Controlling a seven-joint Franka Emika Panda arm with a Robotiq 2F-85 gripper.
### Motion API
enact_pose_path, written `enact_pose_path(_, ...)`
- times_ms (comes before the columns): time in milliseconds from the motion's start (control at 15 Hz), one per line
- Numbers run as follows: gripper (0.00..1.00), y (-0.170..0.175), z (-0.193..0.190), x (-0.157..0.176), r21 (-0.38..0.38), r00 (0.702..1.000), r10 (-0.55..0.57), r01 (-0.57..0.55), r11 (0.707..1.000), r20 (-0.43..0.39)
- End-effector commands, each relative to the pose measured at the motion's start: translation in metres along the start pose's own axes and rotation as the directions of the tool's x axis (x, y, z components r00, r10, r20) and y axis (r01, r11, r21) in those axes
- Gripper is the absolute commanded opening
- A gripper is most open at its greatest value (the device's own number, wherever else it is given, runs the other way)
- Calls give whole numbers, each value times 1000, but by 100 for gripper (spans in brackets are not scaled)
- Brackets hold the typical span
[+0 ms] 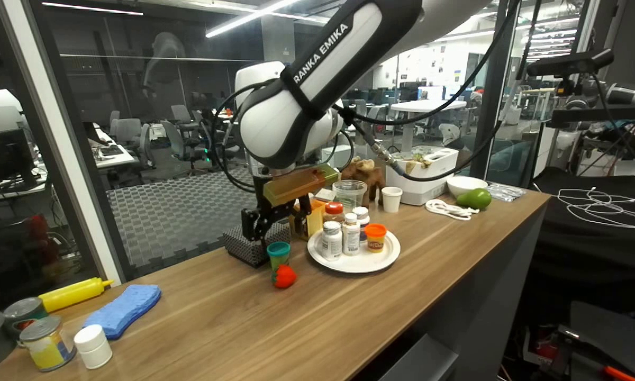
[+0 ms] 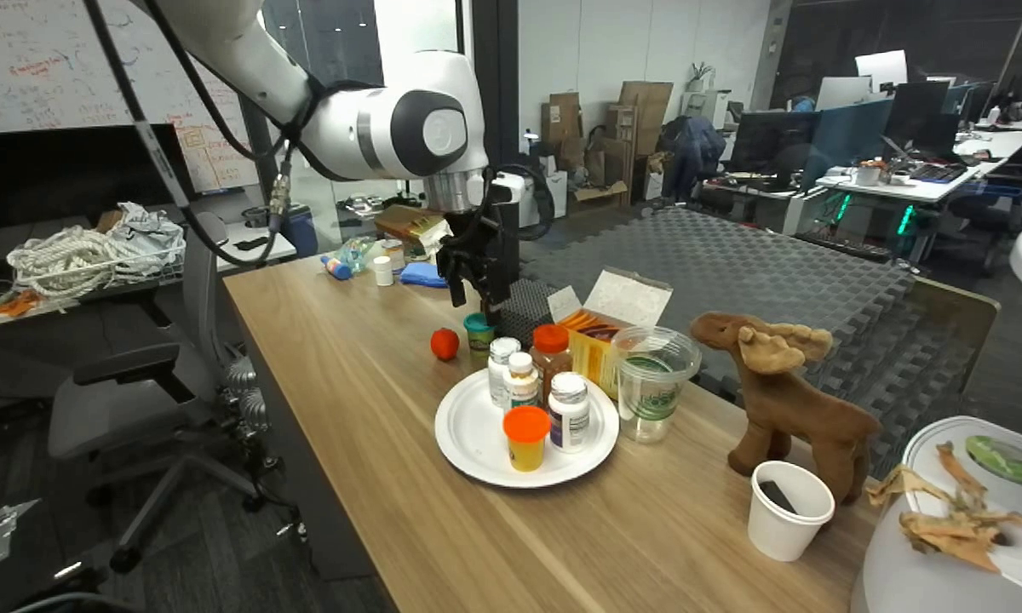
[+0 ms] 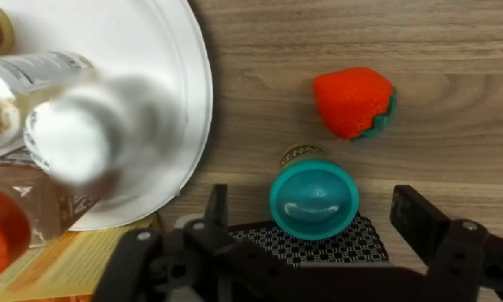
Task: Pick up all the objects surrounding the white plate and arrange them on the plate, then pick up the cups and put them together
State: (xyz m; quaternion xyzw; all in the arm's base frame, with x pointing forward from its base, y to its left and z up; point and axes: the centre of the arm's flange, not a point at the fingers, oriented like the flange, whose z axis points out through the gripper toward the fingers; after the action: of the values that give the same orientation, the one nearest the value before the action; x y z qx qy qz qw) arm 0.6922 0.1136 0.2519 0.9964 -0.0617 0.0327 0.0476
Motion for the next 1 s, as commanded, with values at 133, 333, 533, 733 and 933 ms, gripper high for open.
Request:
enact_pose_path(133,100,-1,8,29,-7,986,-164,164,986,-16)
enact_pose_path(333,100,-1,14,31,-1,978,-208,208,978,-11)
enact_pose_path(533,68,-3,23,32,8,970,-245,245,969,5)
enact_pose_path(733,42,-6,28,27,8,965,-261,261,965,12)
enact_pose_path(933,25,-3,16,15,9,973,-232,231,973,12)
